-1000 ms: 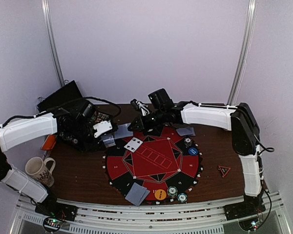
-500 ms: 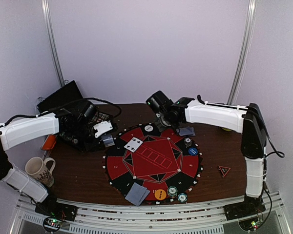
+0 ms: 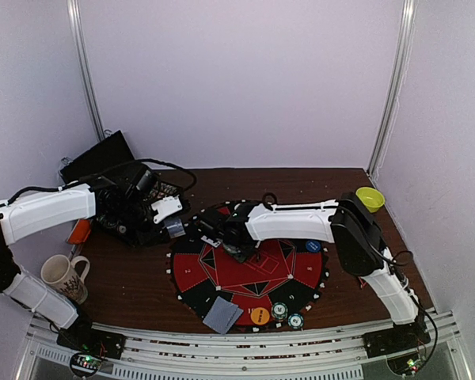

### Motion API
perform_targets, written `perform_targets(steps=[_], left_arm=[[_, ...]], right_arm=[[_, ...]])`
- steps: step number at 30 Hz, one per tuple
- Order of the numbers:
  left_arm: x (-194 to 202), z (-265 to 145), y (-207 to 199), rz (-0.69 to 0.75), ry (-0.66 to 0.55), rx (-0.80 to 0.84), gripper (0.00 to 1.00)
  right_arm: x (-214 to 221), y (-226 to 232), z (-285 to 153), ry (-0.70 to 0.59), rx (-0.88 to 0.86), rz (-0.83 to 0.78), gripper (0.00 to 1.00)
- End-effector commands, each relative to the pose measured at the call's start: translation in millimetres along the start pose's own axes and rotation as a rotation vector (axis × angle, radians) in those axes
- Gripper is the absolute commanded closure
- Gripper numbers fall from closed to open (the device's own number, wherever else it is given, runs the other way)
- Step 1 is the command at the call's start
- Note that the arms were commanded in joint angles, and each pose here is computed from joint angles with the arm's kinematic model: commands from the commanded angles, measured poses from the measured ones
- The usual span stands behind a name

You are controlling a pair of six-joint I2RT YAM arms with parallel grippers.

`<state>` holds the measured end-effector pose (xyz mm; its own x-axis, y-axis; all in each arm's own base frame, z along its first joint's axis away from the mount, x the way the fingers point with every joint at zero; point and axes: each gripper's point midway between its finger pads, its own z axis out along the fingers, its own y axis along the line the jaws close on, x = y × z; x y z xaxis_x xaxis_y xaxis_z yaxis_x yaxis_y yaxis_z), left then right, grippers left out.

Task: Distribute texas hold em gaming equipment
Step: Flop the poker card in the community card area.

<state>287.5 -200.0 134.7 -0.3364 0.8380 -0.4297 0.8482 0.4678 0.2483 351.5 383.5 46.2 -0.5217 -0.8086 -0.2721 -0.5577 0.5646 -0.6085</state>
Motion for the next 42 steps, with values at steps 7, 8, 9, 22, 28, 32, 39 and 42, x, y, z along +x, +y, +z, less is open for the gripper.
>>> perform_targets(steps=[7, 8, 9, 22, 28, 32, 39, 42], left_arm=[[-2.5, -3.2, 5.3, -0.019, -0.027, -0.026, 0.52], [-2.4, -3.3, 5.0, -0.018, -0.028, -0.025, 0.52], [-2.4, -3.3, 4.8, -0.018, -0.028, -0.025, 0.52], [-1.3, -3.0, 4.5, -0.022, -0.026, -0.024, 0.52], [-1.5, -4.1, 5.4, -0.022, -0.029, -0.029, 0.52], [-1.3, -3.4, 5.3, -0.020, -0.028, -0.027, 0.52], [-2.3, -4.2, 6.0, -0.017, -0.031, -0.030, 0.52], [-2.6, -5.5, 6.4, -0.017, -0.035, -0.031, 0.52]], right_arm=[[-19.0, 42.2, -7.2, 0.010, -0.356, 0.167, 1.00], [-20.2, 45.0, -8.2, 0.010, -0.378, 0.181, 1.00], [-20.8, 47.8, -9.3, 0.012, -0.397, 0.196, 1.00], [-23.2, 51.5, 1.2, 0.037, -0.482, 0.368, 0.99], [-27.1, 53.5, 2.0, 0.033, -0.520, 0.403, 0.85], [-25.6, 57.0, 1.6, 0.037, -0.554, 0.422, 0.72], [-48.2, 54.2, -34.7, -0.031, -0.753, 0.466, 0.61], [-52.5, 24.2, -42.9, -0.081, -0.791, 0.533, 0.59]])
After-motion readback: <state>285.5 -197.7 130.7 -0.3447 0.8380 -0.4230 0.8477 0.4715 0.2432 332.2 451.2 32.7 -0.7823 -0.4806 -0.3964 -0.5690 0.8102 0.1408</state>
